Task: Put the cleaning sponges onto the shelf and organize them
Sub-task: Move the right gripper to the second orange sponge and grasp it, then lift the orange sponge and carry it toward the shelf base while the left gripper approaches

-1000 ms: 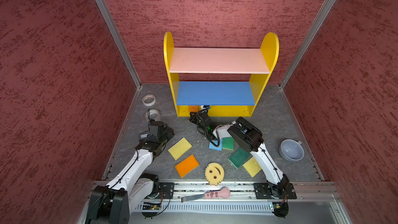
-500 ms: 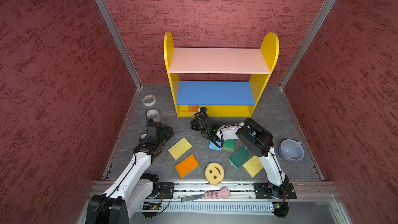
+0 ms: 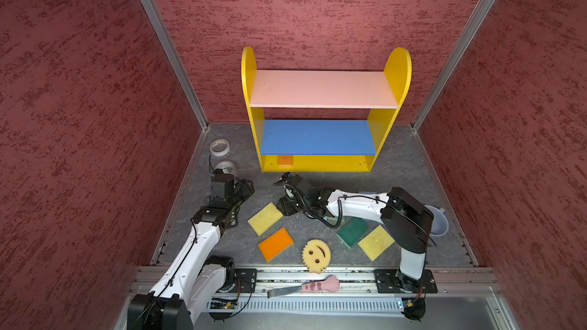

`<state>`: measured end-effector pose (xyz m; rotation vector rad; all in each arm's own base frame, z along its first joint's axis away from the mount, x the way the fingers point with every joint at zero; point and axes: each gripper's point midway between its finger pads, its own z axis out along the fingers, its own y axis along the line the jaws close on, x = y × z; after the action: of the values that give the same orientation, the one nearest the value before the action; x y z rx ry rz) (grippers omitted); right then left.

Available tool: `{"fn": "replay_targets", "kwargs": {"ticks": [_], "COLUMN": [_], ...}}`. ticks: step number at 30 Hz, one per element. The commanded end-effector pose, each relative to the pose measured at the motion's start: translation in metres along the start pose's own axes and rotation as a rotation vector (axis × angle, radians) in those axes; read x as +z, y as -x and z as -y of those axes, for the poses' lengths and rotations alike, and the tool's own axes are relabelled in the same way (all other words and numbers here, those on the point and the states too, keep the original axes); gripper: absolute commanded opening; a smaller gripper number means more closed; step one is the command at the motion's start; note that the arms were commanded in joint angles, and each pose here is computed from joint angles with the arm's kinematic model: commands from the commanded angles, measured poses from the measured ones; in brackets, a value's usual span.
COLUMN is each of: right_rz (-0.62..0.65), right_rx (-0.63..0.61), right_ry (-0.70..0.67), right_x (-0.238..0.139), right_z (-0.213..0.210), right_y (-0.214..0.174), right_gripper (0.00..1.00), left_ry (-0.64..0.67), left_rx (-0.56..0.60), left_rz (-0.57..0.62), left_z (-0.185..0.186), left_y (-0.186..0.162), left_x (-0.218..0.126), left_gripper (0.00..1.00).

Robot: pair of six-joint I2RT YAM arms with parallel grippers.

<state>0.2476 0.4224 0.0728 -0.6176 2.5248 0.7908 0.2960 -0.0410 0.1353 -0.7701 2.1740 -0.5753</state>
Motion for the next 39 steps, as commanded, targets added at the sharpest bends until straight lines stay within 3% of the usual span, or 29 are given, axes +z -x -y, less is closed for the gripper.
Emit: {"fn": "replay_targets", "kwargs": {"ticks": [1, 8, 14, 22, 30, 32, 36, 39], "right_rz": [-0.154, -0.307, -0.367, -0.374, -0.287, -0.250, -0.208, -0.188], "right_rx": [-0.070, -0.097, -0.116, -0.199, -0.305, -0.312, -0.339, -0.344], "right_ry": [-0.047, 0.030, 0.086, 0.008, -0.133, -0.150, -0.094, -0.022], "right_x": [-0.016, -0.013, 0.001, 0.013, -0.010, -0.017, -0.036, -0.054], "right_z": [0.002, -0.017, -0.026, -0.011, 0.025, 0.031, 0.024, 0.013], "right_y": [-0.041, -0.088, -0.105, -0.095, -0.045, -0.029, -0.001, 0.016], "right_gripper": [0.51, 0.53, 0.49, 0.06, 0.00, 0.00, 0.00, 0.00], "left_ry": [-0.019, -0.031, -0.053, -0.050, -0.074, -0.108, -0.321, -0.388], "left_rx": [0.027, 0.022, 0.020, 0.035, 0.055, 0.058, 0.121, 0.162], "left_rz": [-0.002, 0.003, -0.039, -0.060, -0.102, -0.116, -0.190, -0.266], "left_z": [0.010, 0.016, 0.016, 0.010, 0.013, 0.019, 0.060, 0.078], "left_y": [0.010, 0.021, 0.011, 0.003, -0.004, -0.006, -0.016, -0.024], "left_x": [-0.003, 0.003, 0.012, 0.014, 0.015, 0.014, 0.004, -0.005], "left_gripper": [0.60, 0.61, 0.59, 0.56, 0.54, 0.58, 0.79, 0.84]}}
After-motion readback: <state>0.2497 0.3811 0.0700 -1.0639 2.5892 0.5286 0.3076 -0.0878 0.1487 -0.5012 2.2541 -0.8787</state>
